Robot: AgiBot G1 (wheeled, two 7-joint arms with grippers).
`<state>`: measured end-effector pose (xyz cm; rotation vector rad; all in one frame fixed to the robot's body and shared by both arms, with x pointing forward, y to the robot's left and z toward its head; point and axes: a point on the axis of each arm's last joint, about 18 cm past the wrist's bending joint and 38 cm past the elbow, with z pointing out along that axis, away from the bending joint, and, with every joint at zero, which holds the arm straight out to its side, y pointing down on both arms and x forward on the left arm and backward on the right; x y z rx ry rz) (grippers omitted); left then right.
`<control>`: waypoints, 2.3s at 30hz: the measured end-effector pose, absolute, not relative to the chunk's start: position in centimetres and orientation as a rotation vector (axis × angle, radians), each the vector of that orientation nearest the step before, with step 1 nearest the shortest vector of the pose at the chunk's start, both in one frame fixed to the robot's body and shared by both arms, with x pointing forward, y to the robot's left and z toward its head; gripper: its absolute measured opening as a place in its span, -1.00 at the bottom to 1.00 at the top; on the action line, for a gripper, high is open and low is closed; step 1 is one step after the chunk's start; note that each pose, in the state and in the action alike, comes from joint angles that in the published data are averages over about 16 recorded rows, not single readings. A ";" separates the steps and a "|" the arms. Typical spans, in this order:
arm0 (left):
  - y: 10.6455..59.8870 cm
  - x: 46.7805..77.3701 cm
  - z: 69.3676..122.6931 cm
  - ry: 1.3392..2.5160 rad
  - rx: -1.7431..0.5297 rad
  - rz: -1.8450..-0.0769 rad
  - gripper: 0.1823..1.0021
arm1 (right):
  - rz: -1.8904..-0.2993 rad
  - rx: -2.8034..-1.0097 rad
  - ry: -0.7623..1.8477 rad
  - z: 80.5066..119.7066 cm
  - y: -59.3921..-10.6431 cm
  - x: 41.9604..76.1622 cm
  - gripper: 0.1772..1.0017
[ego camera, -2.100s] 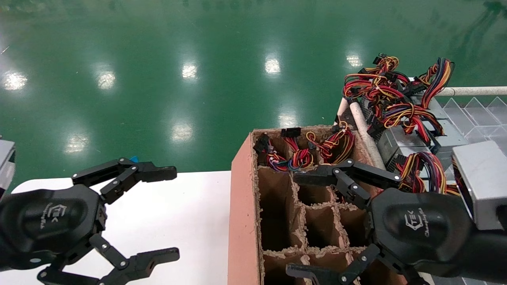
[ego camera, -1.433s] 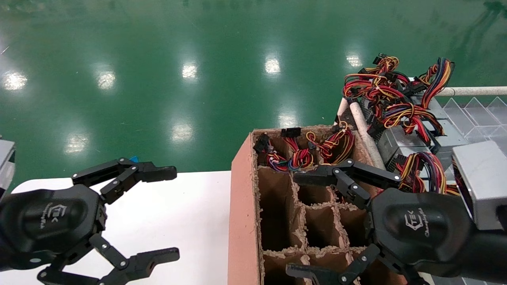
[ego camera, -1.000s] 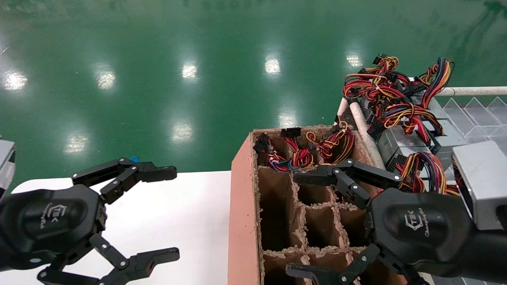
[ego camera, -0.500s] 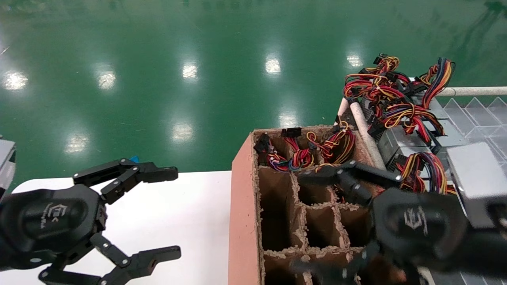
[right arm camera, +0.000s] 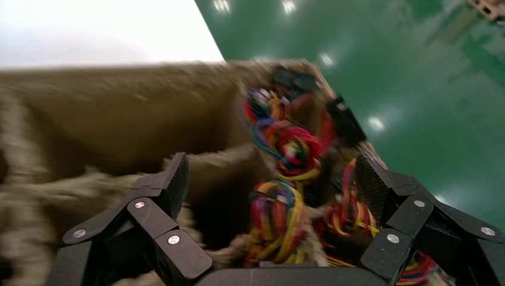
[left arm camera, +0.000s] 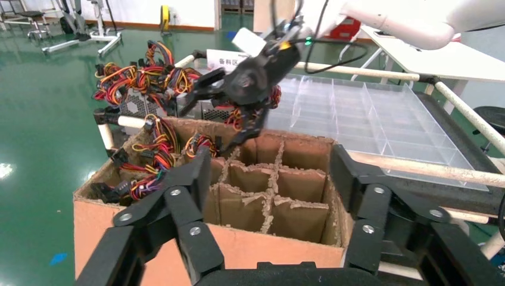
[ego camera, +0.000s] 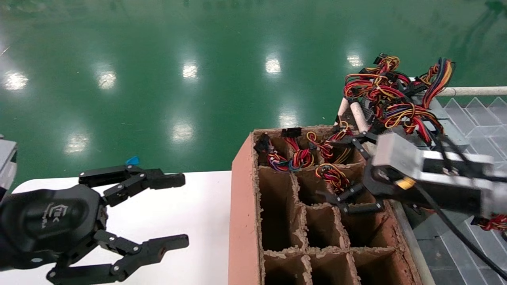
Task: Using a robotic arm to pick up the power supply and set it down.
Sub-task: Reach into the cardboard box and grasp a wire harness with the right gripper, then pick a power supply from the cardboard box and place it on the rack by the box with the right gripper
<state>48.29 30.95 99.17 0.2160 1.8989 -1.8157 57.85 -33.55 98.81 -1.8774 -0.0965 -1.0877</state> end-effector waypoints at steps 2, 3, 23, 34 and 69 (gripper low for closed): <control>30.9 48.3 99.2 1.899 0.216 -1.816 0.46 | -1.106 -1.897 -0.090 98.6 -33.7 58.8 1.00; 30.9 48.3 99.2 1.899 0.216 -1.816 0.40 | -1.110 -1.905 -0.088 98.6 -33.7 59.2 1.00; 30.9 48.3 99.2 1.899 0.216 -1.816 -0.67 | -1.132 -1.963 -0.077 98.0 -35.2 61.6 0.67; 30.9 48.3 99.2 1.899 0.216 -1.816 -0.92 | -1.147 -1.989 -0.069 97.3 -35.7 62.0 0.13; 30.9 48.3 99.2 1.899 0.216 -1.816 -0.98 | -1.345 -1.832 -0.300 103.1 -36.2 57.5 -0.82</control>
